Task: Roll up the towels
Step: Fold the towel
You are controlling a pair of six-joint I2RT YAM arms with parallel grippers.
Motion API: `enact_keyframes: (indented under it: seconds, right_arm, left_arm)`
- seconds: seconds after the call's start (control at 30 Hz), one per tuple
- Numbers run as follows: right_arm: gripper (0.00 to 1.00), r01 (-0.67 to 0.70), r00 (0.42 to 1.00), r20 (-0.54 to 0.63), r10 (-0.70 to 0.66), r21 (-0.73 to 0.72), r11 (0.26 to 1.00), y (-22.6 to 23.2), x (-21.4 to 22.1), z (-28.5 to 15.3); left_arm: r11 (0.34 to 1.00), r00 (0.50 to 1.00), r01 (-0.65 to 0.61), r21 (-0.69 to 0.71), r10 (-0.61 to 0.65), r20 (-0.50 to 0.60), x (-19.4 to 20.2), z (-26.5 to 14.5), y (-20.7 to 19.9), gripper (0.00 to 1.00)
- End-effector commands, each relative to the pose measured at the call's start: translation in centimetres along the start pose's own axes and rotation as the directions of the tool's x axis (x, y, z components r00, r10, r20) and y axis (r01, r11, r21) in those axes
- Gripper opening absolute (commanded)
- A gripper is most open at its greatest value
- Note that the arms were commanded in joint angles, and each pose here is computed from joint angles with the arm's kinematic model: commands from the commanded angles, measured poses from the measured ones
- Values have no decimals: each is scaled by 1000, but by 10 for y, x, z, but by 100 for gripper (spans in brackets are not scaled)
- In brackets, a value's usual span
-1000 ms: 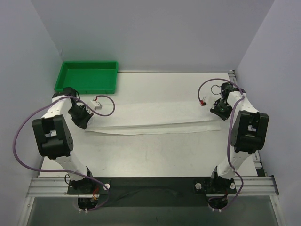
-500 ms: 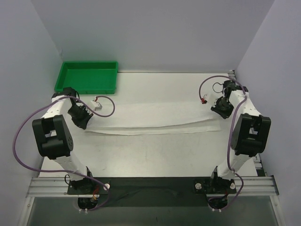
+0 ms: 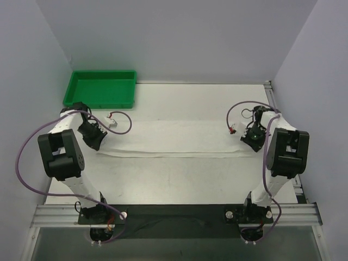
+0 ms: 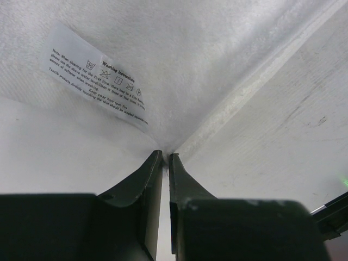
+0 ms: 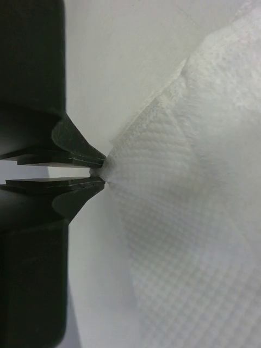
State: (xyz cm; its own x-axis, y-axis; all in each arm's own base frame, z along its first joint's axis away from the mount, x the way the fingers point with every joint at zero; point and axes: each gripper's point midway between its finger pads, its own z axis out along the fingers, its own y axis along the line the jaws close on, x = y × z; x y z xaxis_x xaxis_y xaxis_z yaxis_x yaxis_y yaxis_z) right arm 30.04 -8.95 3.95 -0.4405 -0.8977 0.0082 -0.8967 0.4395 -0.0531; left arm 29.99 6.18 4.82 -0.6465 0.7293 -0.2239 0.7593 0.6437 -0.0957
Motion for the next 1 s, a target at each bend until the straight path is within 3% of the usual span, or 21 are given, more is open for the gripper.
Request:
enact_keyframes:
  seconds: [0.0,0.2,0.23,0.27,0.33,0.37,0.4,0.47,0.53,0.7,0.8,0.97]
  right_arm:
    - [0,10,998,-58,-16,-101,995,27,10,20]
    - [0,7,996,-92,-19,-126,992,31,20,31]
    - [2,7,995,-96,-20,-125,992,31,21,31]
    - [10,6,995,-97,-18,-122,993,30,23,29]
    - [16,0,997,-75,-8,-108,994,27,22,20]
    - [27,-16,998,-62,10,-93,996,24,25,12]
    - [34,-31,998,-48,26,-101,994,20,24,-1]
    - [45,-76,997,14,78,-111,991,18,19,-21]
    - [46,-101,989,95,114,-134,986,17,6,-47]
    - [40,-96,974,191,124,-149,984,36,-37,-74]
    - [34,-74,973,208,97,-119,990,44,-63,-63]
    - [31,-29,984,174,42,-79,996,54,-86,-27]
  left_arm:
    - [1000,1000,15,-5,-15,3,2,7,5,0]
    - [1000,999,29,1,-29,-13,8,17,4,0]
    - [999,999,34,3,-34,-12,9,18,4,0]
    - [999,999,37,4,-37,-6,8,17,3,0]
    - [999,999,44,-2,-44,18,6,12,2,9]
    - [999,998,44,1,-44,48,3,8,2,16]
    - [999,996,31,-11,-30,81,-2,-1,2,30]
    - [999,985,40,27,-44,167,-11,-17,-6,39]
    - [1000,972,14,-4,-13,236,-24,-41,-8,48]
    - [995,931,-98,-28,101,352,-76,-65,-33,51]
    - [979,901,-200,25,174,398,-113,-54,-65,50]
    - [953,895,-265,151,185,405,-150,-9,-114,50]
